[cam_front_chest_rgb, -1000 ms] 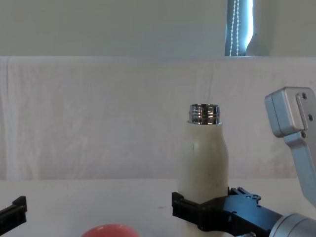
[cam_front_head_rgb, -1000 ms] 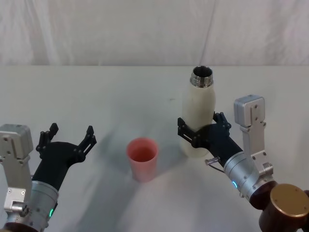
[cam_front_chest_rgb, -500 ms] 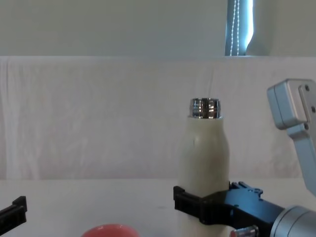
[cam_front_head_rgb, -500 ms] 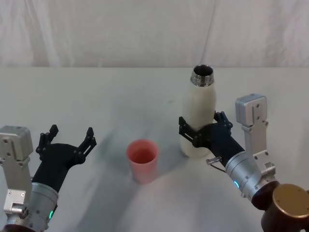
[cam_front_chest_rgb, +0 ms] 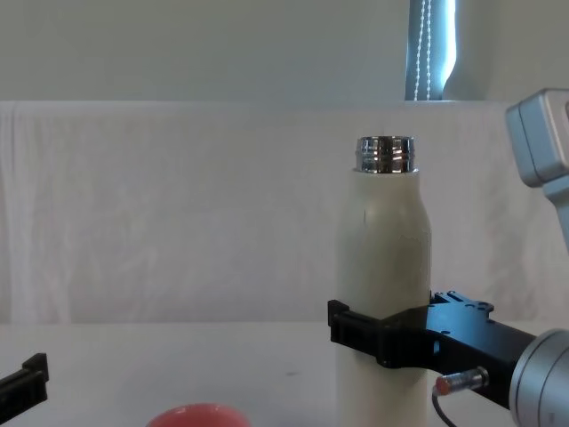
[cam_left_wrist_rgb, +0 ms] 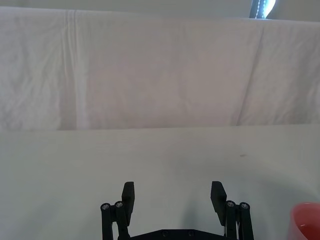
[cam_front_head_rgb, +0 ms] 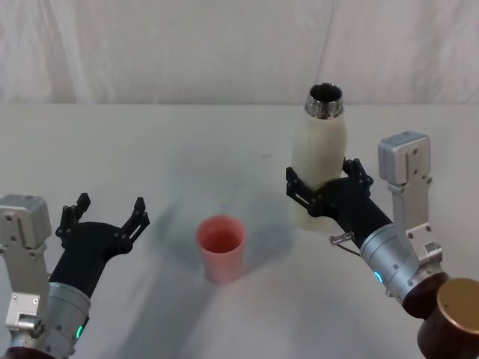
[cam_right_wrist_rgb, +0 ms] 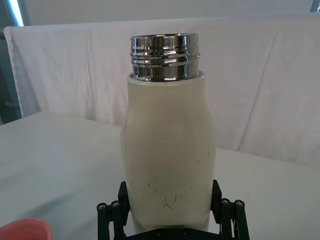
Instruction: Grasp the thermos with one hand and pour water into the cup lid.
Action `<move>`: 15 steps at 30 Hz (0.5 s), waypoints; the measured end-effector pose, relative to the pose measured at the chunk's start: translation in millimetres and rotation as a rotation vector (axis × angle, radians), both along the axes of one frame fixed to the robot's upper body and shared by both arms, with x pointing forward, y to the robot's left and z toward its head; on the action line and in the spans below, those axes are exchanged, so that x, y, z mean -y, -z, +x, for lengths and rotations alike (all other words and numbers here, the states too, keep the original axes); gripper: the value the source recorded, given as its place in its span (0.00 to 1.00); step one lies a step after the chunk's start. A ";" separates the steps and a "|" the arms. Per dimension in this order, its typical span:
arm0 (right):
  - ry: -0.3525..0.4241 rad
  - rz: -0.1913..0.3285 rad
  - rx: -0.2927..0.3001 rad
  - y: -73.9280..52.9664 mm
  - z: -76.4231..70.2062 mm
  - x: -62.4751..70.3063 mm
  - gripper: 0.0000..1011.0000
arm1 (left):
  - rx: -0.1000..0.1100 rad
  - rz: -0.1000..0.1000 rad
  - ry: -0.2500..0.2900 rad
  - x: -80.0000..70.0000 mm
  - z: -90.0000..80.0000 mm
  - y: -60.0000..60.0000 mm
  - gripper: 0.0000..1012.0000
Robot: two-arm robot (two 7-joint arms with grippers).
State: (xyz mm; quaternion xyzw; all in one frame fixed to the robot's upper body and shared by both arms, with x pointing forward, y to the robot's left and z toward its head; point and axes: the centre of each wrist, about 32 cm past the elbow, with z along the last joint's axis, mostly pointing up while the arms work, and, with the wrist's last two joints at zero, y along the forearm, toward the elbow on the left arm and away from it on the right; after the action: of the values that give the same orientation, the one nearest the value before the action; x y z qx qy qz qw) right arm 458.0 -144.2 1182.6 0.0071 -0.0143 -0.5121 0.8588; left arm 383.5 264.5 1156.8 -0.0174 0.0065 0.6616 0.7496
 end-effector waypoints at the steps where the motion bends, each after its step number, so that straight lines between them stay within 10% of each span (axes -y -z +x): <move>1: 0.000 -0.002 0.001 -0.5 -0.4 0.3 0.94 | 0.000 0.000 0.000 0.0 0.0 0.0 0.99; 15: 0.014 -0.023 -0.006 -4.3 -6.1 10.2 0.94 | 0.000 0.000 0.000 0.0 0.0 0.0 0.99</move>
State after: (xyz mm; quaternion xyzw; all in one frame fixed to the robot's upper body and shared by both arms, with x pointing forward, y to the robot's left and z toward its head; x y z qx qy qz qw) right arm 452.0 -154.4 1186.9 -0.0045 -0.0176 -0.5181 0.8551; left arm 383.5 264.5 1156.8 -0.0174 0.0064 0.6616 0.7496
